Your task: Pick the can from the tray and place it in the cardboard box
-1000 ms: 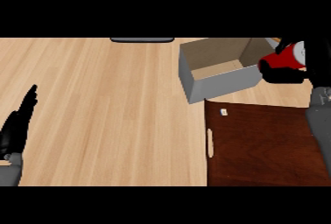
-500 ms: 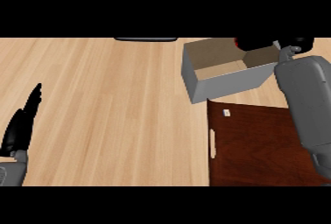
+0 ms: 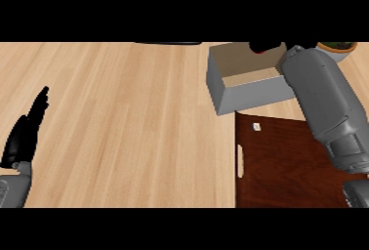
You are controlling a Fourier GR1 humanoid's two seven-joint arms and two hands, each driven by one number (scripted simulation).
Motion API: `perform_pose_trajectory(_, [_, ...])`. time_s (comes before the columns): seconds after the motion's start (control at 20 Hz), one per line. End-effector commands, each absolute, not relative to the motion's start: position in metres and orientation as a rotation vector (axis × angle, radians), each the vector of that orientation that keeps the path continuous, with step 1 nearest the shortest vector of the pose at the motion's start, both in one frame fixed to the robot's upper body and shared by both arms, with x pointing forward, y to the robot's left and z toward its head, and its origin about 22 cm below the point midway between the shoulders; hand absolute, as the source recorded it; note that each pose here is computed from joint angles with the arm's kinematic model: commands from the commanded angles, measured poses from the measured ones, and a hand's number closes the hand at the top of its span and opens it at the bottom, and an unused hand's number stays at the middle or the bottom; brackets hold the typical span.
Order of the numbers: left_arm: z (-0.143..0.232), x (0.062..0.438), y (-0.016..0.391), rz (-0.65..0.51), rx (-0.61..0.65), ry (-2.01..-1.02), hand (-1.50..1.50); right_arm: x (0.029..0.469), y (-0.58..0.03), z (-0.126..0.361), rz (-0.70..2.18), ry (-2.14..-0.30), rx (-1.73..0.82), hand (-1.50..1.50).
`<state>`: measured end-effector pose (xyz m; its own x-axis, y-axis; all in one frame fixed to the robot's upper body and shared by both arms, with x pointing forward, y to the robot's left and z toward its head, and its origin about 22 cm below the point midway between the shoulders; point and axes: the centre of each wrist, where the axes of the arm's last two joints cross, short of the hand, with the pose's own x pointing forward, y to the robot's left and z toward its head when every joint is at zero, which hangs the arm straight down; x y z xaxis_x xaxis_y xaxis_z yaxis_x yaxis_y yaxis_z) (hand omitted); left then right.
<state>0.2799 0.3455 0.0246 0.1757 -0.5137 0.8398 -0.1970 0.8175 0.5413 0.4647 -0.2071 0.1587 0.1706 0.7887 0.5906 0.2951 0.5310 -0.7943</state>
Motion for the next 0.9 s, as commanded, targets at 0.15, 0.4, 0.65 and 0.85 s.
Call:
perform_pose_trajectory(0.15, [0.013,0.275,0.339,-0.26,0.589,-1.408,0.0,0.468,-0.205,0.12,0.325,-1.267,-0.91,-1.5])
perform_pose_trajectory(0.4, [0.029,0.287,0.35,-0.26,0.611,-1.42,0.0,0.468,-0.206,0.113,0.305,-1.328,-0.888,-1.5])
perform_pose_trajectory(0.65, [0.023,0.28,0.337,-0.235,0.602,-1.431,0.0,0.469,-0.22,0.123,0.211,-1.511,-0.908,-1.5])
perform_pose_trajectory(0.85, [0.025,0.278,0.34,-0.256,0.62,-1.41,0.0,0.468,-0.238,0.127,0.072,-1.603,-0.918,-1.5])
